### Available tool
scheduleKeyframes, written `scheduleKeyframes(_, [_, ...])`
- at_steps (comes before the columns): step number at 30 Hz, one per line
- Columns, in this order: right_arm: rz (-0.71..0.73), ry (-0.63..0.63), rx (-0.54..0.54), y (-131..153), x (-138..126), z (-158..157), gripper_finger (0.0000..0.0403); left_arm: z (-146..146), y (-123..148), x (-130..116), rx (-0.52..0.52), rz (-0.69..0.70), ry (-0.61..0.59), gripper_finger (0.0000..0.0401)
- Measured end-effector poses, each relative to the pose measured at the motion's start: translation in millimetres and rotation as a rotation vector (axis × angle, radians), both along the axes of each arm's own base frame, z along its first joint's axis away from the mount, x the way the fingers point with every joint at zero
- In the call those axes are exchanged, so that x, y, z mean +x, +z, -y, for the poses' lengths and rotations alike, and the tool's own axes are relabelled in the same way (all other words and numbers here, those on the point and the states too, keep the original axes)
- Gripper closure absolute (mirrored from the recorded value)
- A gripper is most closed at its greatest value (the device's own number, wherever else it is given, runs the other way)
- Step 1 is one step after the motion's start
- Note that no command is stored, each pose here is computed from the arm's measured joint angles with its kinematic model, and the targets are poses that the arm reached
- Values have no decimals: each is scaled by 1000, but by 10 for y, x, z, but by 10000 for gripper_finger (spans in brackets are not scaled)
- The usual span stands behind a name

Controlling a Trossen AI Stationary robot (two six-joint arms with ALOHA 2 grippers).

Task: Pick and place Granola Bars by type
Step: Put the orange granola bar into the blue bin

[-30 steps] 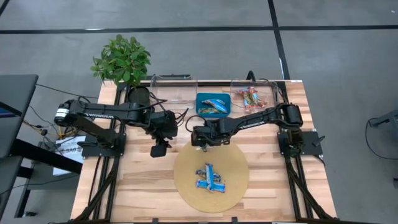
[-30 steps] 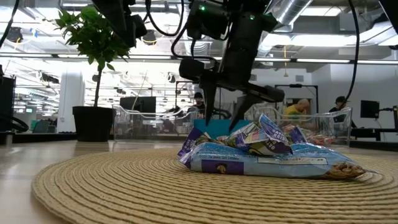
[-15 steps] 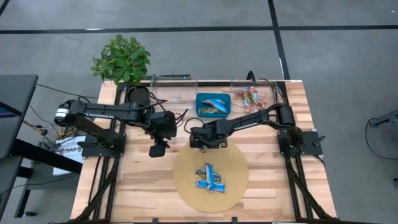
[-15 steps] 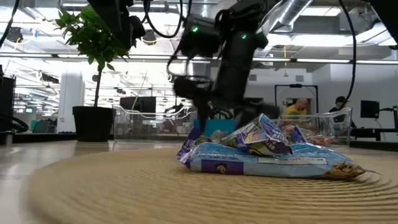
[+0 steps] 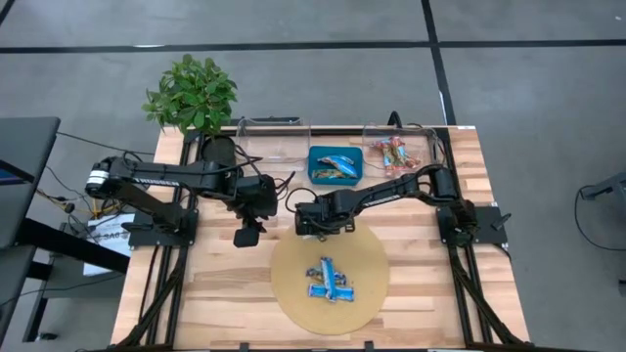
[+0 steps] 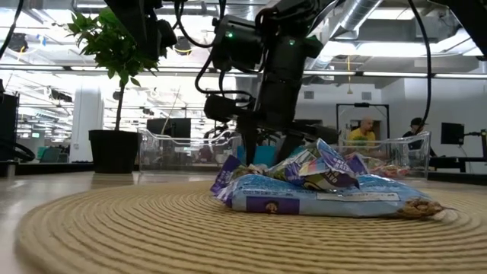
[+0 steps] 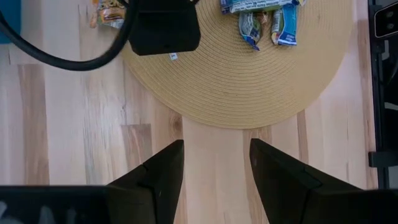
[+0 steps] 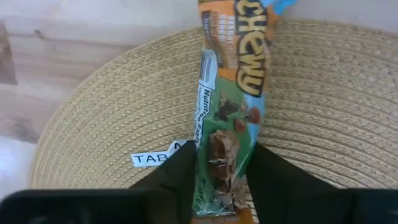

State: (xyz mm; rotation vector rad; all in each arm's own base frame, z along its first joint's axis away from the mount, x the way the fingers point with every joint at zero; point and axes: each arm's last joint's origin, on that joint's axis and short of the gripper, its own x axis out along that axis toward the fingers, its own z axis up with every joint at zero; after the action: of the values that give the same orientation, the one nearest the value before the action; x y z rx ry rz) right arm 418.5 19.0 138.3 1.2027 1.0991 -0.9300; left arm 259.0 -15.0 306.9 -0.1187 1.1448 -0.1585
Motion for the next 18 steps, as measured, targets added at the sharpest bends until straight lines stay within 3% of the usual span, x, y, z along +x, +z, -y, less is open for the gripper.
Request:
scheduleKeyframes(4, [6,7,-6,24,-4,5,330,-1,0,0,0,0,1,225])
scheduleKeyframes(9, [28,53,-29,122,-27,11,331,-1,0,0,2,0,2,225])
scheduleKeyframes(18, [134,53,-275,878,-256,204,332,-23,24,51,62,57,60,225])
